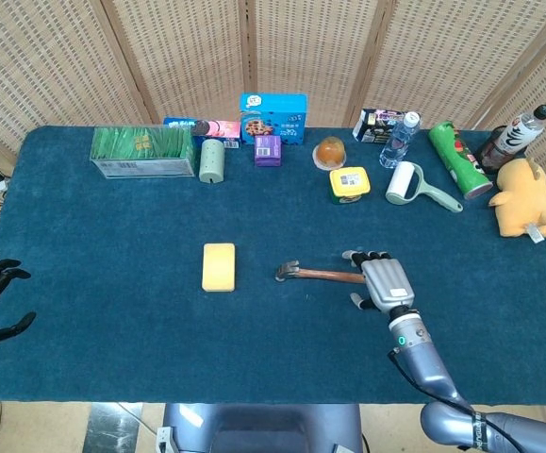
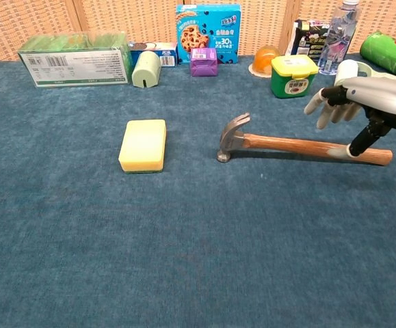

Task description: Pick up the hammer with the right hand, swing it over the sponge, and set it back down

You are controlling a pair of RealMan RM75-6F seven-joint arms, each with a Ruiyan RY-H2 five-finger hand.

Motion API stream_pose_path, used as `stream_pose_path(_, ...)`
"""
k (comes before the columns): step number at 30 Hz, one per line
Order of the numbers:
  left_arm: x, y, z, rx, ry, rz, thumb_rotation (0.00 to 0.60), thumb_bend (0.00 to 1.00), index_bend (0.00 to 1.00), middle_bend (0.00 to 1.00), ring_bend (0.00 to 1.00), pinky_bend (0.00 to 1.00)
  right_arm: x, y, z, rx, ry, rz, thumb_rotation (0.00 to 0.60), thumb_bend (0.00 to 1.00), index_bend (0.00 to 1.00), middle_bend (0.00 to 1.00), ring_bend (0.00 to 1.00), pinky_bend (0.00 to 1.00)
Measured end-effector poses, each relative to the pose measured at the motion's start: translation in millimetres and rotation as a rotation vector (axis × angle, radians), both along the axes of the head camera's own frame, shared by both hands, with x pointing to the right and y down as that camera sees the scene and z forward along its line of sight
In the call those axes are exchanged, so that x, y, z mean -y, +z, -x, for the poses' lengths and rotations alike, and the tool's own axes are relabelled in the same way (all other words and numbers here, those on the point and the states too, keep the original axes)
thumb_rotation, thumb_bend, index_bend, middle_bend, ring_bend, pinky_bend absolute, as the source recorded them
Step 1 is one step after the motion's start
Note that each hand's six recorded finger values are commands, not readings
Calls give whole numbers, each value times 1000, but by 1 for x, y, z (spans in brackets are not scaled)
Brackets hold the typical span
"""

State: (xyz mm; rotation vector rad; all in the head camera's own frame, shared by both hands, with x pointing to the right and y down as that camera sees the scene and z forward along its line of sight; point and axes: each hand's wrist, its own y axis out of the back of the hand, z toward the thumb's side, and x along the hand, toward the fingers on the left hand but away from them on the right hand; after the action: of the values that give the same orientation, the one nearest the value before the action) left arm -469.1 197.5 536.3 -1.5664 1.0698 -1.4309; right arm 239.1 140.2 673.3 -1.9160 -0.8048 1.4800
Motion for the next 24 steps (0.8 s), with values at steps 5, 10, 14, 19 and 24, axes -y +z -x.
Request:
stream_pose_path(5,0,1,3,-3,-6,1,600,225,327,248,120,106,3,14,4,-30,5,31,600,328,213,321,281,237)
stream_pose_path(10,-3,2,10,0,-22,9,600,224,327,248,120,106,5,28,10,-55,-2,54,600,329,242,333,285,237)
stream_pose_path(14,-5,2,17,6,-39,11,600,225,327,249,120,105,6,37,17,-62,-4,68,600,330,272,356,304,243)
stream_pose_path(19,-9,3,26,7,-57,15,600,225,327,248,120,106,8,45,24,-70,-8,76,600,329,321,390,345,274)
stream_pose_path(24,-12,3,34,11,-80,15,600,225,327,248,120,106,11,51,33,-69,-12,82,600,329,358,415,372,289)
